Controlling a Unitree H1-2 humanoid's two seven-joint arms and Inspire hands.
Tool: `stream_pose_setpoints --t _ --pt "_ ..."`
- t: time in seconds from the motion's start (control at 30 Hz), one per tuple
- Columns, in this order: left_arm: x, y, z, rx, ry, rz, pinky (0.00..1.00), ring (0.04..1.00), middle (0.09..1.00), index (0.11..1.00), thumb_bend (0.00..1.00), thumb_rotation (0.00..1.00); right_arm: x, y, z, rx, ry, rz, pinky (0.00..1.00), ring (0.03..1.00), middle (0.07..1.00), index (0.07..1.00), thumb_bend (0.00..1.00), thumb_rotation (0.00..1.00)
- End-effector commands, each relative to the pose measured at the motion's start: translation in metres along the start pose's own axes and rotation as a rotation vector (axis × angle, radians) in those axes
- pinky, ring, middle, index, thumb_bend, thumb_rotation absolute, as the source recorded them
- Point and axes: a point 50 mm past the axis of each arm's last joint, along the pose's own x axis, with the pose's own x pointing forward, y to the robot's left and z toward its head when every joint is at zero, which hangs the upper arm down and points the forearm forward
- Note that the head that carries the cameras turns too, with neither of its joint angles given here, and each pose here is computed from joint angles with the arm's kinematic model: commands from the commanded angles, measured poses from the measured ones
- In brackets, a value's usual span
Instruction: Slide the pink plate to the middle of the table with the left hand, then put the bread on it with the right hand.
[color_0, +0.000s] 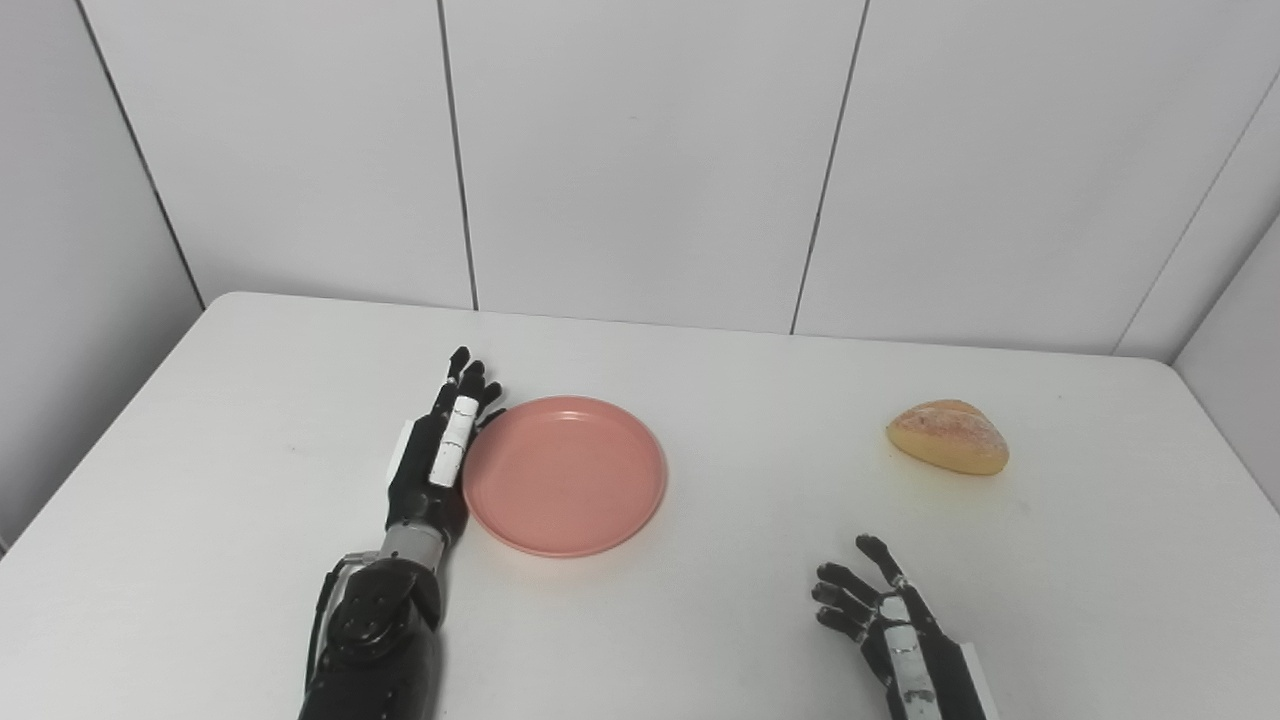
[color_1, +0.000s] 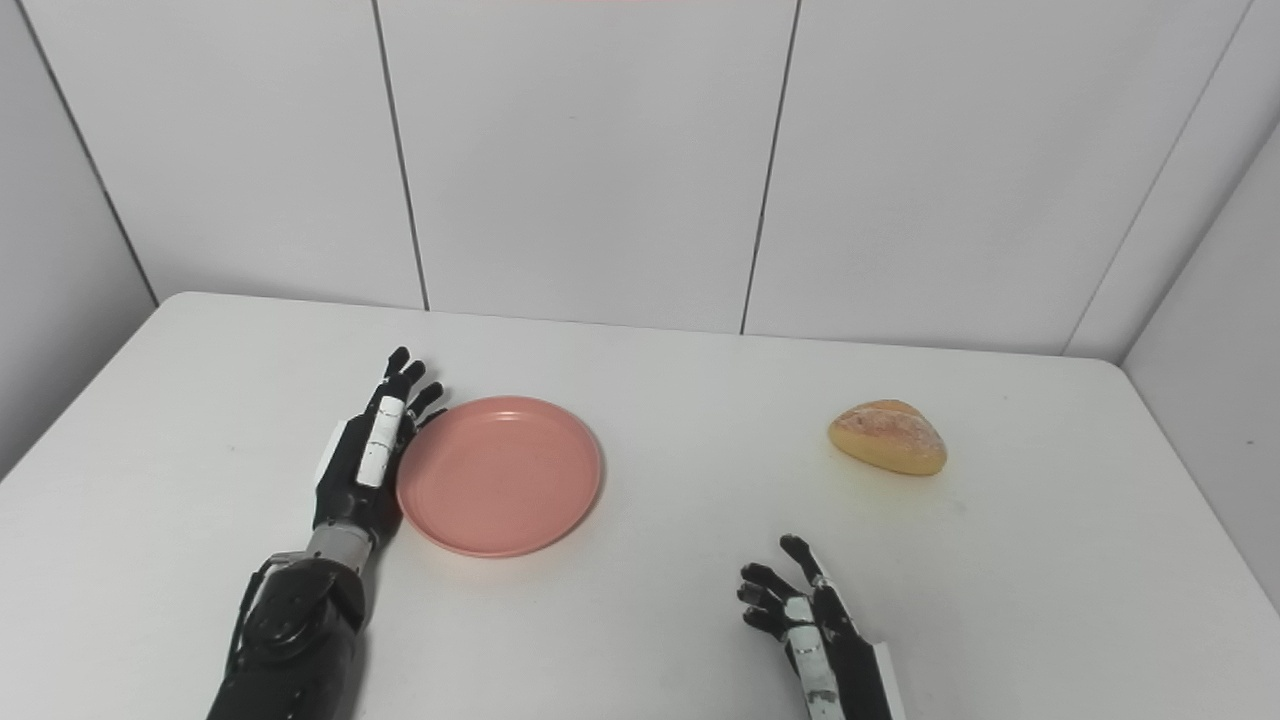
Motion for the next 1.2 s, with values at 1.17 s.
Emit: stream_pose_setpoints --t 1.17 --pt "0.001 -0.039 0.006 -0.083 0.015 -0.074 0.89 0.952 1.000 1.000 1.00 0.80 0.015 0.037 0.006 -0.031 -0.043 0.036 0.72 0.747 0.762 0.899 0.78 0.85"
